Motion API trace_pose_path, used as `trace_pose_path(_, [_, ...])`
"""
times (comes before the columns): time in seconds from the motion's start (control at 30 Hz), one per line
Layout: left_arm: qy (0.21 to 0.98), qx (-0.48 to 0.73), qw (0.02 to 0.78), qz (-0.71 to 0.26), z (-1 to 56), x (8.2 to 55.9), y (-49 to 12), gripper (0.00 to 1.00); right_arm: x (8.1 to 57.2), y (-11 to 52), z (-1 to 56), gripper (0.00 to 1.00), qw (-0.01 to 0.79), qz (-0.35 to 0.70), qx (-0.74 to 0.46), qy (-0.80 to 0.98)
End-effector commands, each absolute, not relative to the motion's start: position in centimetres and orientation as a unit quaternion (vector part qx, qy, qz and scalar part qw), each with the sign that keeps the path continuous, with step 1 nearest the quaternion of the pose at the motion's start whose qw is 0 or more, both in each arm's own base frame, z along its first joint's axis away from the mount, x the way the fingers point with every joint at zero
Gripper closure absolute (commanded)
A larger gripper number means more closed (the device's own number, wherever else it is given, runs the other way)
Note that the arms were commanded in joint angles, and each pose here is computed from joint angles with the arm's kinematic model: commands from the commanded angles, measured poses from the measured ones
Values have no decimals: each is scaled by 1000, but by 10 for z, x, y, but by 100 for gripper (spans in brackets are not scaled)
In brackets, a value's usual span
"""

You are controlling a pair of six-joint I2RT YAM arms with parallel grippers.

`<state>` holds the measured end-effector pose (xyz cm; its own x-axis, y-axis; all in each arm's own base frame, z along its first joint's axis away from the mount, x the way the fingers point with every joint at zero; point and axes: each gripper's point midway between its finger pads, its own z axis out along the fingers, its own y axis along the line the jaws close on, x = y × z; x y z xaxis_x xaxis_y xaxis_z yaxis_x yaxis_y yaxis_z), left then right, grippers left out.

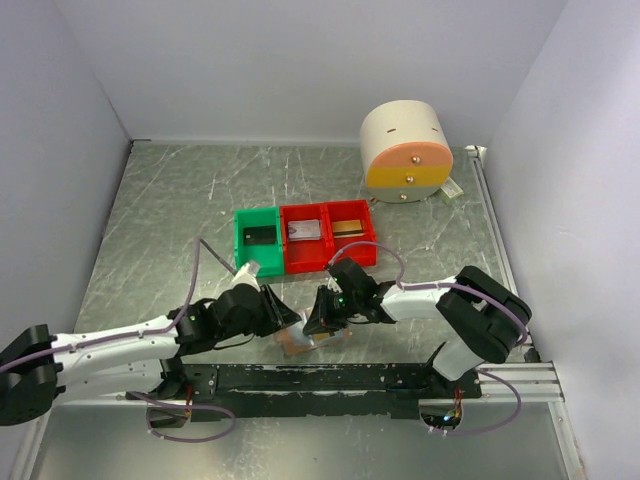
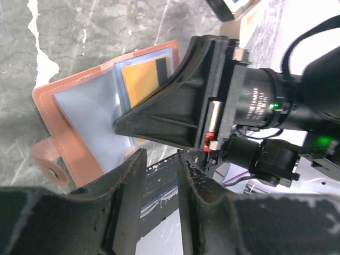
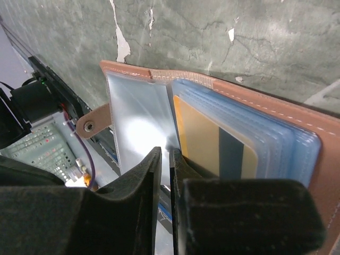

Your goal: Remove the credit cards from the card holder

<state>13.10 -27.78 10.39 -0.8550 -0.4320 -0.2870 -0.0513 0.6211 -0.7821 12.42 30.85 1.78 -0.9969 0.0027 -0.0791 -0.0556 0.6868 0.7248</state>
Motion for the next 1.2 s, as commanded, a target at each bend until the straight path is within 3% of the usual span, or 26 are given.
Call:
trace_pose_path(0.0, [856, -165, 210, -443, 94, 132, -289, 64, 128, 305, 13, 87, 46, 374, -17, 926])
trace_pose_path(0.13, [861, -192, 205, -425, 70, 132, -279, 71, 134, 309, 26, 87, 60, 374, -30, 925])
trace_pose_path(0.3, [861, -199, 205, -421, 54, 132, -274, 73, 148, 311, 51, 86, 96, 365, -45, 925])
trace_pose_path(0.63, [894, -168, 206, -360, 43, 134, -272, 73, 179, 258, 68, 79, 189, 225, -38, 955])
trace_pose_path(0.93, [902, -73, 205, -372, 62, 138, -307, 64, 161, 254, 46, 75, 137, 249, -56, 957])
trace_pose_path(1.17, [905, -52, 178, -382, 54, 132, -323, 63, 158, 249, 34, 75, 128, 236, -54, 962])
